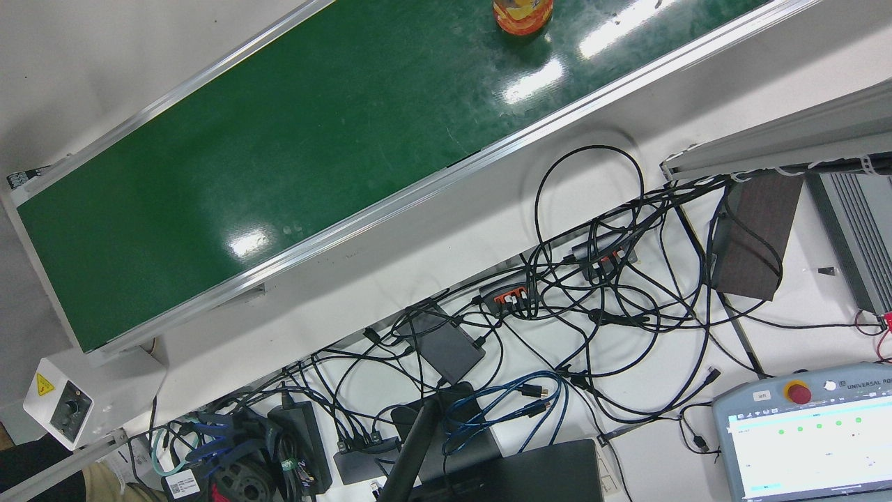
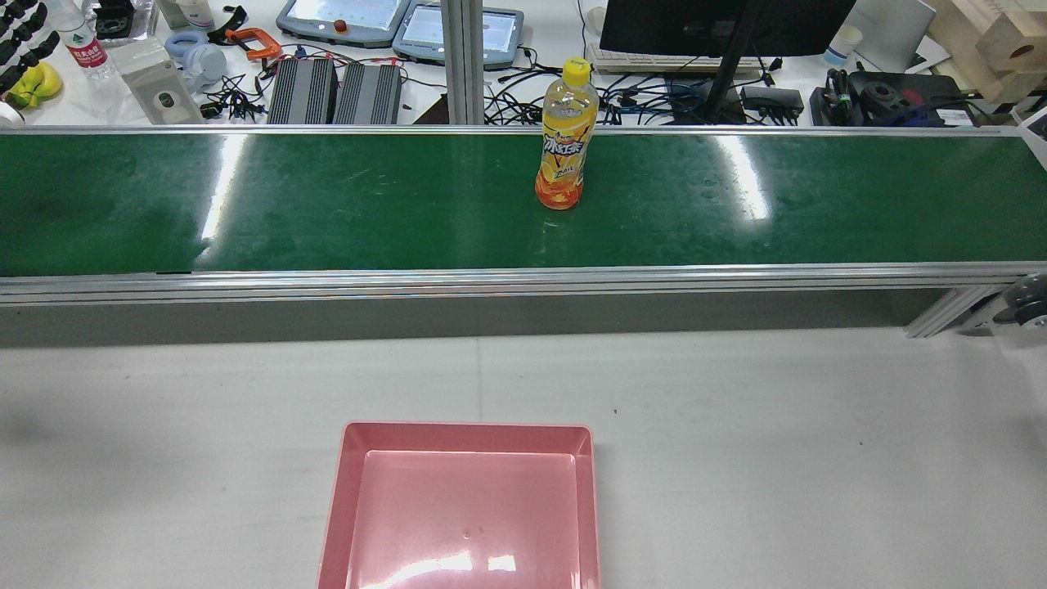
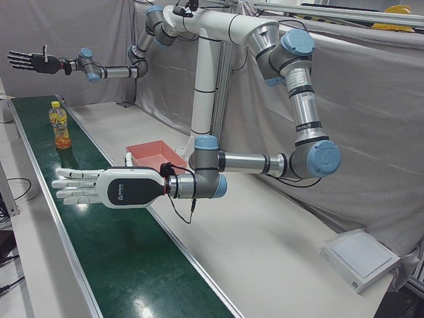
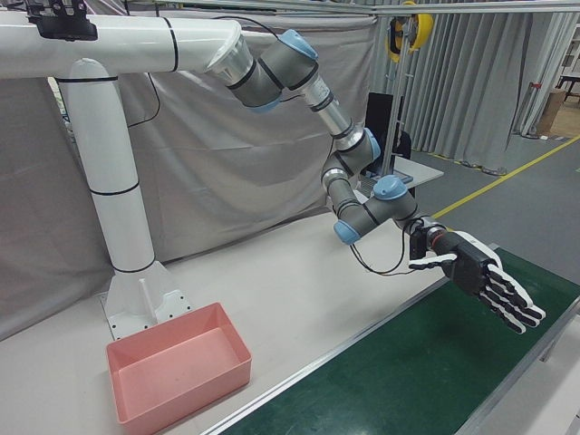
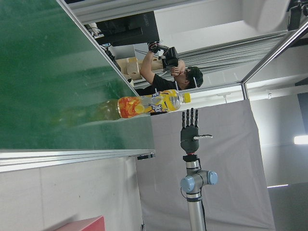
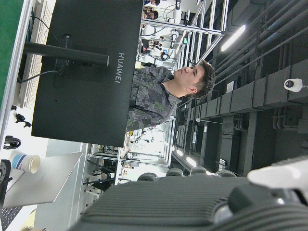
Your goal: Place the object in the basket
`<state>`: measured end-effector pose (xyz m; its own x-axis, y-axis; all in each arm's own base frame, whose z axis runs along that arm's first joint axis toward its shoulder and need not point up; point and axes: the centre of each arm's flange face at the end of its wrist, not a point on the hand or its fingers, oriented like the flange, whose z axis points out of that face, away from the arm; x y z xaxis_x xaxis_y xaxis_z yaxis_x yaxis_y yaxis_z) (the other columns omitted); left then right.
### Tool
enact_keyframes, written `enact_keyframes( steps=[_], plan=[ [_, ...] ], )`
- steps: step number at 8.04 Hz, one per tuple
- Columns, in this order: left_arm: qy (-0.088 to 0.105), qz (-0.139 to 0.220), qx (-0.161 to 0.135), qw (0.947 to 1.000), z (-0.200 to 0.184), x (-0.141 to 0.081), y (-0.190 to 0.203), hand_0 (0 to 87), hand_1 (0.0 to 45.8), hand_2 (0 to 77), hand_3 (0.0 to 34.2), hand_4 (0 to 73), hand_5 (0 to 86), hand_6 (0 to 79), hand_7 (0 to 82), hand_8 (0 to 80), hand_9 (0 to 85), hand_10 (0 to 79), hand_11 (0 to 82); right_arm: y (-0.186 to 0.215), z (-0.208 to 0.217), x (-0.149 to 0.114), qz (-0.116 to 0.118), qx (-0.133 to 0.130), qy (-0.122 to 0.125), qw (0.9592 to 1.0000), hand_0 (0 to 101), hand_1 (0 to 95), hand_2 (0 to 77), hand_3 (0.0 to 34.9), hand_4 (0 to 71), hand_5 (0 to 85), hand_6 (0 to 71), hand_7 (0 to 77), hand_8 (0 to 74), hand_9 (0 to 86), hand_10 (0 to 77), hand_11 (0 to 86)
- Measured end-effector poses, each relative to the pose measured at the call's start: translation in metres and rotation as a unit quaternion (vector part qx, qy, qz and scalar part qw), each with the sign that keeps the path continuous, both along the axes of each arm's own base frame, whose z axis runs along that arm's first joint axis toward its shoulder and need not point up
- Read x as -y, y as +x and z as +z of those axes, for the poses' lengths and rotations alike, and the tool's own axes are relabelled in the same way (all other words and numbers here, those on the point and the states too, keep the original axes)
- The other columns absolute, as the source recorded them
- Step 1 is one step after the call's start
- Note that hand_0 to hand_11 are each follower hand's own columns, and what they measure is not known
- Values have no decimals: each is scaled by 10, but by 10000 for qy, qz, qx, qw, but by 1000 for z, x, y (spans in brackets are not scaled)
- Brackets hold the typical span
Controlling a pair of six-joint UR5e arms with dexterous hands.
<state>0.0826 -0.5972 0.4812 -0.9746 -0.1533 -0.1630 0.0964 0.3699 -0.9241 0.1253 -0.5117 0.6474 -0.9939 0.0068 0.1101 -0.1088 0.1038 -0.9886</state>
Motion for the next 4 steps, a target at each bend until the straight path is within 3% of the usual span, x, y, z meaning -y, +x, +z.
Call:
enact_keyframes(
  steps=[4],
  plan=[
    [3, 7, -1, 10000, 0, 0, 1, 656, 114, 0, 3, 11, 142, 5, 11, 0, 5, 16, 49, 0, 0, 0, 0, 0, 1, 10000, 3, 0, 5, 0, 0, 0, 0, 5, 0, 0, 0, 0]
  ],
)
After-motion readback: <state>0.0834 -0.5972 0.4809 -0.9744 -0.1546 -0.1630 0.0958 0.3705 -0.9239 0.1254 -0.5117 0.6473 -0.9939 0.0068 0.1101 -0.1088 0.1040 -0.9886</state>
